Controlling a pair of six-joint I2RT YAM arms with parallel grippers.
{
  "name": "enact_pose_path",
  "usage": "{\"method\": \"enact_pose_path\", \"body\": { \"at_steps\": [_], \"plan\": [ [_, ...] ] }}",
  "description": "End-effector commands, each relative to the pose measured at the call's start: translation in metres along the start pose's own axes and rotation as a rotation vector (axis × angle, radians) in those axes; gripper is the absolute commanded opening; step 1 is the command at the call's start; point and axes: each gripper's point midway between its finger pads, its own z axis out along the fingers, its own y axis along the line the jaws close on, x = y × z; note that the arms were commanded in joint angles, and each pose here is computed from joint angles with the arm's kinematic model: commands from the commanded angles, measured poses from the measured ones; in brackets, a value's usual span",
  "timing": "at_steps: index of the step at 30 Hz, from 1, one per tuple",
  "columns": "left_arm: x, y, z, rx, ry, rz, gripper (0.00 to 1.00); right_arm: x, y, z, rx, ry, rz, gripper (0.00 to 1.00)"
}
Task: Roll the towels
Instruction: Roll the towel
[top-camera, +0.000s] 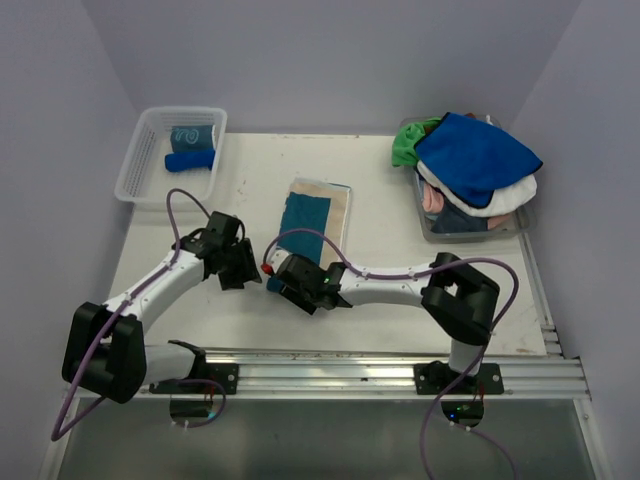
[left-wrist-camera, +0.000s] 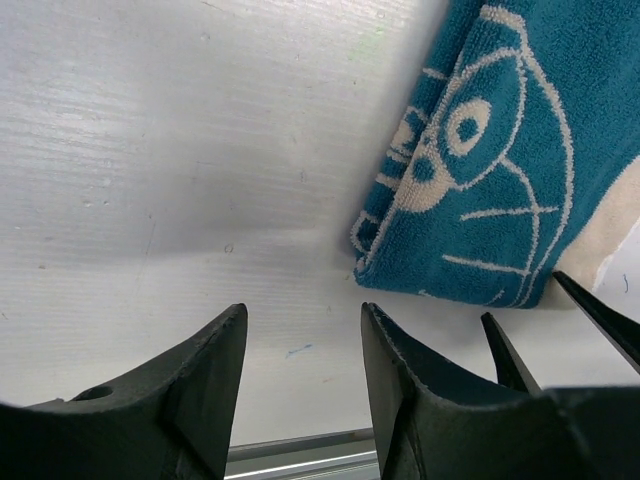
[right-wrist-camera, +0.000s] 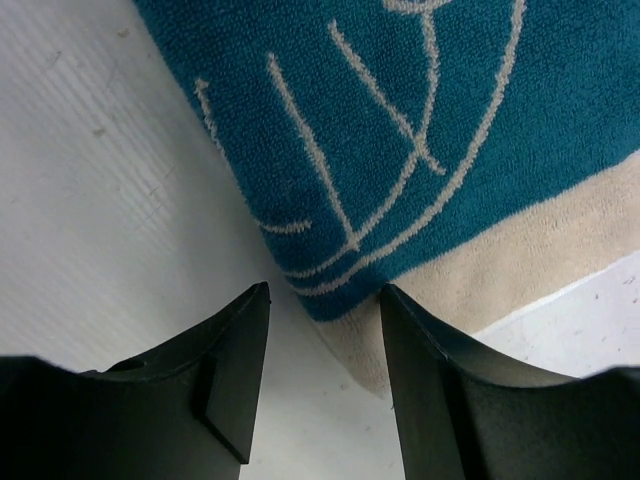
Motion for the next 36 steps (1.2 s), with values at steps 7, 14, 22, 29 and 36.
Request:
{"method": "enact_pose_path", "body": {
  "at_steps": [7,14,22,29,36],
  "plan": [
    [-0.008,-0.011,-0.005,0.075,-0.010,-0.049,0.59,-0.026,-0.005,0.010,0.012,-0.071,-0.024,0.12],
    [0.002,-0.031,-0.002,0.240,0.044,-0.085,0.62,-0.047,-0.009,-0.006,-0.238,-0.102,0.180,0.00],
    [-0.001,-0.038,-0.005,0.289,0.020,-0.092,0.64,-0.056,-0.017,-0.011,-0.469,-0.001,0.378,0.00],
    [-0.010,-0.047,-0.005,0.322,0.003,-0.081,0.62,-0.071,-0.017,-0.017,-0.700,0.115,0.587,0.00],
    [-0.028,-0.057,-0.008,0.343,-0.050,-0.081,0.61,-0.083,-0.024,-0.019,-0.828,0.128,0.714,0.00]
  ]
}}
